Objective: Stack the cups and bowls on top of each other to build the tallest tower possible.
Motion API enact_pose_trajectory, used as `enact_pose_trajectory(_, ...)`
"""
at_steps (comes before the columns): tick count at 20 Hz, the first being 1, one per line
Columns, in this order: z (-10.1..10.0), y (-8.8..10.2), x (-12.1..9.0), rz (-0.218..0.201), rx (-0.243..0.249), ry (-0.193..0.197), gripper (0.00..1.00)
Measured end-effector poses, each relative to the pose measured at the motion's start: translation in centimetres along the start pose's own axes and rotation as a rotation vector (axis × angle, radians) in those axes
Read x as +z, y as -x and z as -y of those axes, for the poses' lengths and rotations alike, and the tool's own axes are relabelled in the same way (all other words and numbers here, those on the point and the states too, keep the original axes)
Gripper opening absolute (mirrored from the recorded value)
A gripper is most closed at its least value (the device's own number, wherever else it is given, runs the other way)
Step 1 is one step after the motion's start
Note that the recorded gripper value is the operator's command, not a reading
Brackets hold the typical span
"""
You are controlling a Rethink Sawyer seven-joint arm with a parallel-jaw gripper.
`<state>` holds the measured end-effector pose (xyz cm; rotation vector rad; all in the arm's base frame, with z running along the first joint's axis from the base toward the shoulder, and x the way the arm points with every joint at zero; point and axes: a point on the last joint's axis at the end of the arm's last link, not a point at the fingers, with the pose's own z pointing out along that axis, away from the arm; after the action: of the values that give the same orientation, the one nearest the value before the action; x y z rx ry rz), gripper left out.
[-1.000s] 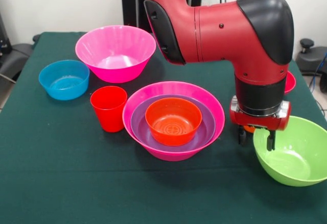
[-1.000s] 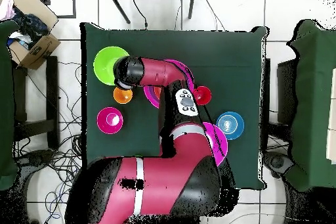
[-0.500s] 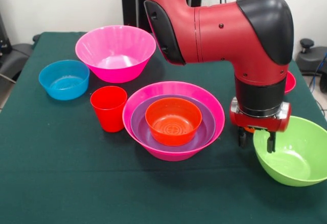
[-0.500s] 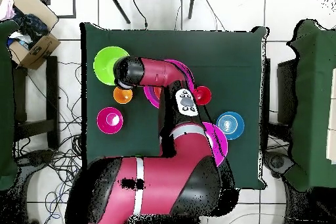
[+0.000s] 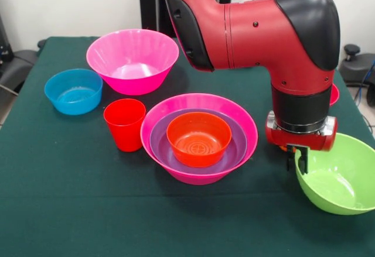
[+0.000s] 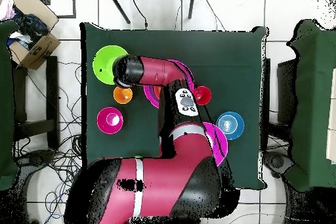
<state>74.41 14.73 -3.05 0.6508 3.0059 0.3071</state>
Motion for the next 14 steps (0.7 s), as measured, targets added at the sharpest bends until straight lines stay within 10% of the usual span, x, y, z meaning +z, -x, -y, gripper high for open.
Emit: enact_pose_trajectory(14,-0.1,-0.3,-3.0,-0.059,0.016,0.03,0.0)
